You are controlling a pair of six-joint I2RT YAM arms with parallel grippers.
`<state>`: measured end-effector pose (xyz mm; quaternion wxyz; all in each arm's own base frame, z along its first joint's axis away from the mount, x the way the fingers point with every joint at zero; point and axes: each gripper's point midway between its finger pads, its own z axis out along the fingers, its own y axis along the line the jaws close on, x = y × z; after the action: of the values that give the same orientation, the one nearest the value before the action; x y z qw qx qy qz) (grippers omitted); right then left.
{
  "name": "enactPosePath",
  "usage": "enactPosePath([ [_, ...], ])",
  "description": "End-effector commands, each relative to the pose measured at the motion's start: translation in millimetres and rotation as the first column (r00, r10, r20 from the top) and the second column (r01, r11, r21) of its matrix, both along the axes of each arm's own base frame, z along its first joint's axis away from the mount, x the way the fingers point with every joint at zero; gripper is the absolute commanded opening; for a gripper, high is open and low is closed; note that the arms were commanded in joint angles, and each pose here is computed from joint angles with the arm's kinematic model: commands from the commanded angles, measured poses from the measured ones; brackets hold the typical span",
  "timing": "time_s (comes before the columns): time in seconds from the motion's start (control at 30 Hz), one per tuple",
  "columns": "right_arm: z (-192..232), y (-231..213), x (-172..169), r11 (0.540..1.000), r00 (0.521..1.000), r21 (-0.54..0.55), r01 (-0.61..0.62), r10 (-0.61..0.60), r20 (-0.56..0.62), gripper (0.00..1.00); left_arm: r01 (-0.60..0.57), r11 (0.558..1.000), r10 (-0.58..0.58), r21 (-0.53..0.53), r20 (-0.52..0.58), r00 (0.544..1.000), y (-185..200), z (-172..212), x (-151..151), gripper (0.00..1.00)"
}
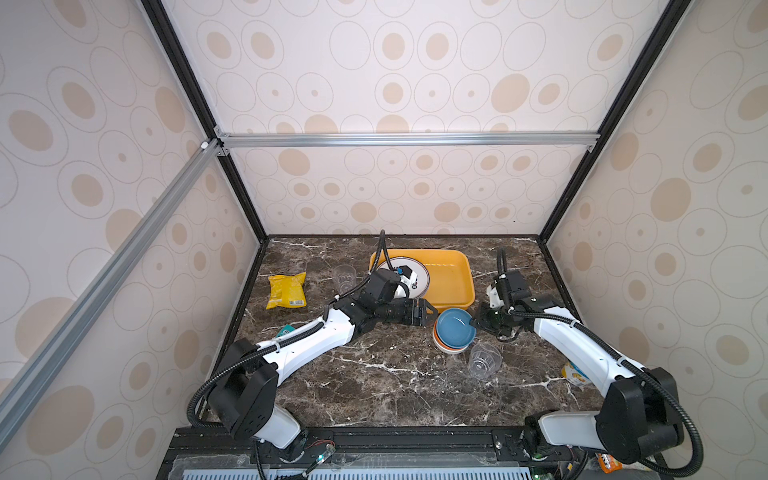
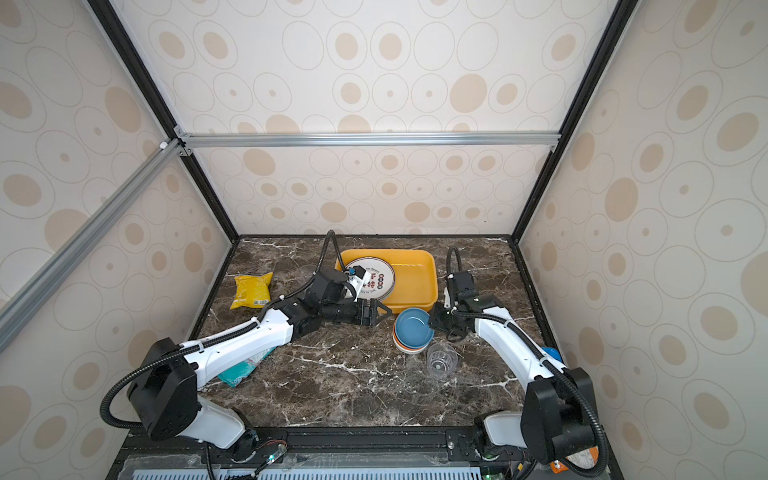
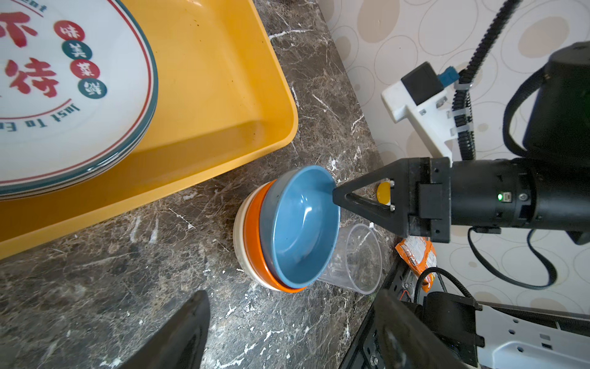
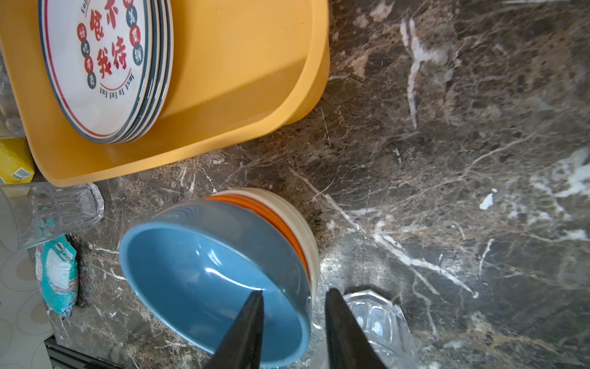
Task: Place the mixed dishes into the plastic bin
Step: 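Pinch the rim of the blue bowl with the right gripper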
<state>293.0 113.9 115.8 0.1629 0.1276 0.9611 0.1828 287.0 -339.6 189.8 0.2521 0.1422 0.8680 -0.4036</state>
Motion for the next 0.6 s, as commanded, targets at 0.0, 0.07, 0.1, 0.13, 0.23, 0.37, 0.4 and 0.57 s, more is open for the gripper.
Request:
enactPosePath([
  [0.0, -8, -1, -1, 1.000, 1.000, 0.003, 0.009, -0.009, -0.020, 0.33, 0.006, 1.000, -0.005, -0.008, 0.031, 0.999, -4, 10, 2, 0.80],
  [0.07, -10, -1, -1, 1.000, 1.000, 0.000, 0.009, -0.009, -0.025, 0.32, 0.004, 1.000, -0.004, -0.008, 0.030, 1.000, -4, 10, 2, 0.80],
  [0.1, -11, -1, -1, 1.000, 1.000, -0.001, 0.008, -0.008, -0.027, 0.32, 0.004, 1.000, -0.004, -0.009, 0.030, 1.000, -4, 9, 2, 0.80],
  [0.13, -11, -1, -1, 1.000, 1.000, 0.000, 0.006, -0.006, -0.026, 0.31, 0.004, 1.000, -0.004, -0.010, 0.029, 1.000, -4, 10, 1, 0.80],
  [0.23, -15, -1, -1, 1.000, 0.999, -0.002, 0.005, -0.005, -0.034, 0.30, 0.002, 1.000, -0.002, -0.010, 0.027, 1.000, -3, 9, 0, 0.80],
  [0.37, -18, -1, -2, 1.000, 0.999, -0.006, 0.000, 0.000, -0.040, 0.26, -0.003, 1.000, 0.004, -0.009, 0.025, 1.000, -1, 7, 0, 0.80],
  [0.4, -19, -1, -2, 1.000, 0.999, -0.006, -0.001, 0.000, -0.042, 0.26, -0.004, 1.000, 0.004, -0.009, 0.024, 1.000, -1, 7, 0, 0.80],
  [0.57, -20, 0, -2, 1.000, 0.999, -0.004, -0.006, 0.006, -0.042, 0.23, -0.008, 1.000, 0.008, -0.012, 0.019, 1.000, -1, 6, -1, 0.79],
])
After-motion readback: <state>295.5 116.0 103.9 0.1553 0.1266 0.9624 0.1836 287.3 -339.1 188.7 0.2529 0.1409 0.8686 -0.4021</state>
